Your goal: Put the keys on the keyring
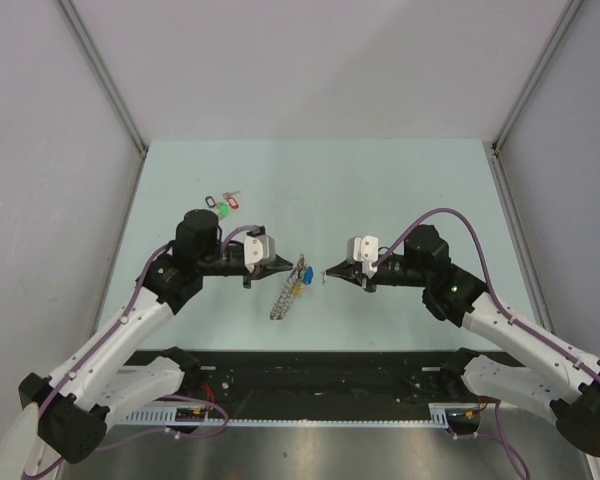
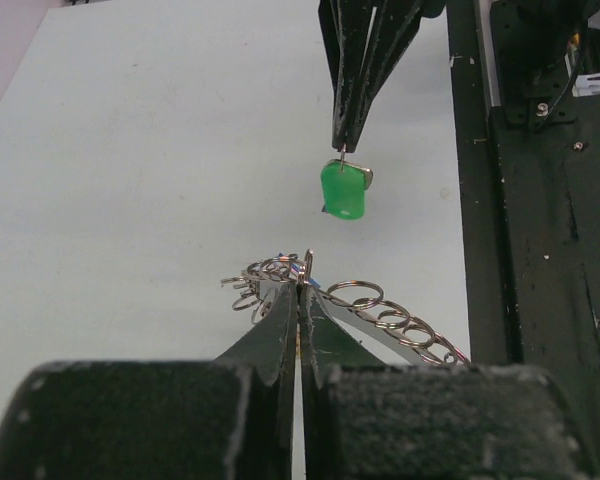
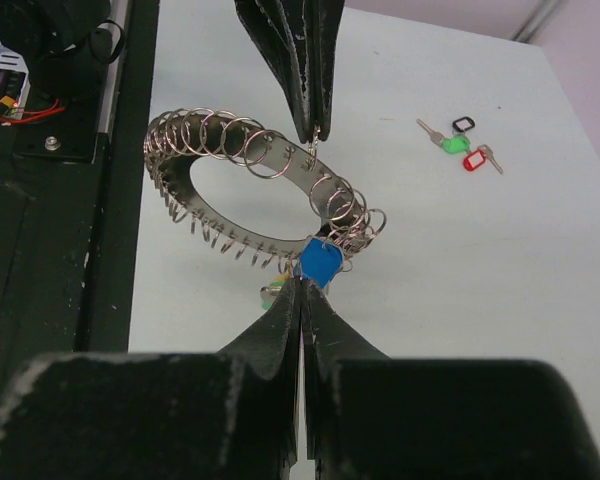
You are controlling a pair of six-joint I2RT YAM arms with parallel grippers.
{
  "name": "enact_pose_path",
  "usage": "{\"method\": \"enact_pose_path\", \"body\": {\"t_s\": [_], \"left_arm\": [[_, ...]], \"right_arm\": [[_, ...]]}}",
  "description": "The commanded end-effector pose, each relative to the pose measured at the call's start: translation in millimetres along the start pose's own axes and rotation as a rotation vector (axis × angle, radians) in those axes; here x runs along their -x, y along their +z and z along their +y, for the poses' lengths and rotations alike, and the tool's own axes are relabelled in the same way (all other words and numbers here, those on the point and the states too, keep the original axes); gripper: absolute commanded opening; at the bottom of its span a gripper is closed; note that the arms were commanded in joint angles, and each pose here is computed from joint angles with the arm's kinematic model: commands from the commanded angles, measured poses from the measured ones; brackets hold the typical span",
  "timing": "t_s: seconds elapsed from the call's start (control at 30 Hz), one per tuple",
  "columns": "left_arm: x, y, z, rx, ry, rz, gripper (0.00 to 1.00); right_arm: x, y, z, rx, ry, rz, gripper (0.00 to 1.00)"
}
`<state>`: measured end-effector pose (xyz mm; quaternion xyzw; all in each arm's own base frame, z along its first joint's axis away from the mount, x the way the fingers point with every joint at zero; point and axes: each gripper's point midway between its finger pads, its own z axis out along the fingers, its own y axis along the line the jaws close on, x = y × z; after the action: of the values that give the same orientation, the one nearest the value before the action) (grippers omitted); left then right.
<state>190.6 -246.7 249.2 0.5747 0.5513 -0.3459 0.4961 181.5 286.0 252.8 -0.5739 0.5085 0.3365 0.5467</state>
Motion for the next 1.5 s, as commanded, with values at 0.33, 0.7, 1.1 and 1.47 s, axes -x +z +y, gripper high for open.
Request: {"method": "enact_pose_path", "body": {"t_s": [0.33, 0.7, 1.1, 1.47], "left_arm": [[4, 6, -31, -0.085, 0.122, -0.017, 0.00], [7, 7, -35, -0.094, 0.122, -0.034, 0.00], [14, 10, -33, -0.071, 0.086, -0.085, 0.00], [19, 13, -34, -0.082, 0.054, -0.119, 0.00]], "right_arm": [[20, 15, 16, 0.008, -0.086, -0.041, 0.00], [12, 25, 16, -0.003, -0.088, -0.002, 0.00], [14, 28, 20, 0.008, -0.097, -0.003, 0.00], [16, 28, 19, -0.005, -0.097, -0.007, 0.00]]}}
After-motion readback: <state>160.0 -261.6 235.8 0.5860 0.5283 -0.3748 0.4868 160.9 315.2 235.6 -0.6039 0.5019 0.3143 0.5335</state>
